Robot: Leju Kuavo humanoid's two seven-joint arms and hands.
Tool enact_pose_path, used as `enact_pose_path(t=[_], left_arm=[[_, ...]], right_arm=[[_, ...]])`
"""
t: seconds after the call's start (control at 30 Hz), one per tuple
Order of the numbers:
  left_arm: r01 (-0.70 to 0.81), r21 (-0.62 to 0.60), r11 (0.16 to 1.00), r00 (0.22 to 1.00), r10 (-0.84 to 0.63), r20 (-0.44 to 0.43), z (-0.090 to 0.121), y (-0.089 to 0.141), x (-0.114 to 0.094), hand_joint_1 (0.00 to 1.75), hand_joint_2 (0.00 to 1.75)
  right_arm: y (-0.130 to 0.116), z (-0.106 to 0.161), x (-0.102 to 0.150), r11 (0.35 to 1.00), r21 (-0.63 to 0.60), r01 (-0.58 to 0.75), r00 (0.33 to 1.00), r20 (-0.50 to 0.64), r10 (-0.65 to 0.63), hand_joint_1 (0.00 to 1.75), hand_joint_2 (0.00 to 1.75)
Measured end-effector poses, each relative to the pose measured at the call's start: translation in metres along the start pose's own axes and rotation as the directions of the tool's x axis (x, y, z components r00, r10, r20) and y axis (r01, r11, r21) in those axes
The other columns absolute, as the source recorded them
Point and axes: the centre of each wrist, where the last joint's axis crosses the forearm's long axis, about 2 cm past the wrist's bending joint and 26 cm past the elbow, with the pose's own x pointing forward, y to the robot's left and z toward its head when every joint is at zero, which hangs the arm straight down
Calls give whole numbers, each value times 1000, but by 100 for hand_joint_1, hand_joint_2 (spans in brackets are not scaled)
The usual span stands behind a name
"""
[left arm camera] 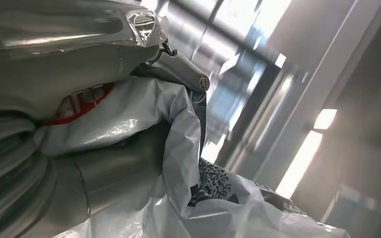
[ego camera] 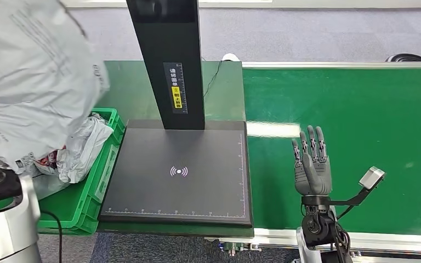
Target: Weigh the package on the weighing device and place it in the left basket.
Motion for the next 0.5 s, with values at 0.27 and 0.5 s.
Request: enact_pose_path(t=[0.27,0.5], left_arm=[[337,163,928,924,-359,135,-18,61,35,175,175],[640,212,739,707,-674,215,-20,72,43,175,175]], right_arm=[[-3,2,2,1000,-24,-3,1000,0,3,0,175],[-2,9,6,999,-35,-9,1000,7,10,0,175]])
